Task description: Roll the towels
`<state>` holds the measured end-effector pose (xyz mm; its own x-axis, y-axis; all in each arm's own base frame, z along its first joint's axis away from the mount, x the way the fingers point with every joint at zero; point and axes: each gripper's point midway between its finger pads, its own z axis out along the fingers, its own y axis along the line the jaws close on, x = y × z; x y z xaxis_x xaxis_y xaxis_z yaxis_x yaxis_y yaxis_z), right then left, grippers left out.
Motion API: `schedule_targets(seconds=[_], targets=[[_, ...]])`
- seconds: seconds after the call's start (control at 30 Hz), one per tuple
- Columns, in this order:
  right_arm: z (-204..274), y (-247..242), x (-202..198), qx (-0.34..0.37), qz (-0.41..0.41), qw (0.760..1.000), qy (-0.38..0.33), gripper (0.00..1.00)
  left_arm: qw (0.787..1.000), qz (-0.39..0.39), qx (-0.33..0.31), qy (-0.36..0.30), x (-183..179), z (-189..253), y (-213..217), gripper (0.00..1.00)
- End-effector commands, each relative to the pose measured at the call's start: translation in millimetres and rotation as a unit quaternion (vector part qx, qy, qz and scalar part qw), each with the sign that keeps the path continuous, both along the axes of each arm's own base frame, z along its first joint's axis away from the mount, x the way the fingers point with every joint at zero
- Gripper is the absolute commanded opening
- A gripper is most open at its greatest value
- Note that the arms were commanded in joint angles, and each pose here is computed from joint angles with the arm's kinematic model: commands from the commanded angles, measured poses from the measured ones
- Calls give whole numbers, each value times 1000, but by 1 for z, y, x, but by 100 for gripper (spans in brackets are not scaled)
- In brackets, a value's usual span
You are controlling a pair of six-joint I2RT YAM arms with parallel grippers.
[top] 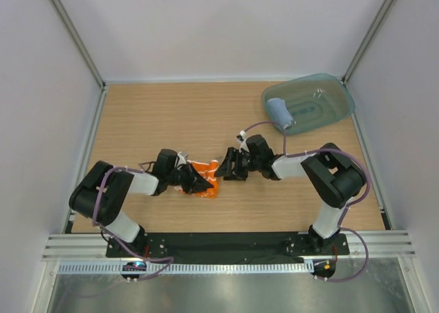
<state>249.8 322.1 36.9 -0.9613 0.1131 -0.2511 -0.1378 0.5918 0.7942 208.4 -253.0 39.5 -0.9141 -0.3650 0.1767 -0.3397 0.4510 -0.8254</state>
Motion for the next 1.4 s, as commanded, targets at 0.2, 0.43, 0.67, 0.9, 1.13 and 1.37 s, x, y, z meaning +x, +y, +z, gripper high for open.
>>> schedule_targets(seconds=[0.2,0.43,0.67,0.9,1.13,1.37], targets=[[-4,25,9,17,6,999,-26,61,1000,-1,-30,6,2,-1,1,0],[-16,32,4,13,8,1000,-18,45,999,-6,-47,7,7,5,3,1],[-16,26,11,-27,-10,999,-20,22,999,-23,12,-18,6,3,12,17],[-21,2,11,-127,-25,992,5,20,988,-29,144,-52,3,8,44,32],[-10,-12,6,-196,-27,980,1,20,937,-65,301,-167,7,31,50,37],[6,-15,4,-226,-30,974,0,20,880,-87,370,-286,3,69,14,38]])
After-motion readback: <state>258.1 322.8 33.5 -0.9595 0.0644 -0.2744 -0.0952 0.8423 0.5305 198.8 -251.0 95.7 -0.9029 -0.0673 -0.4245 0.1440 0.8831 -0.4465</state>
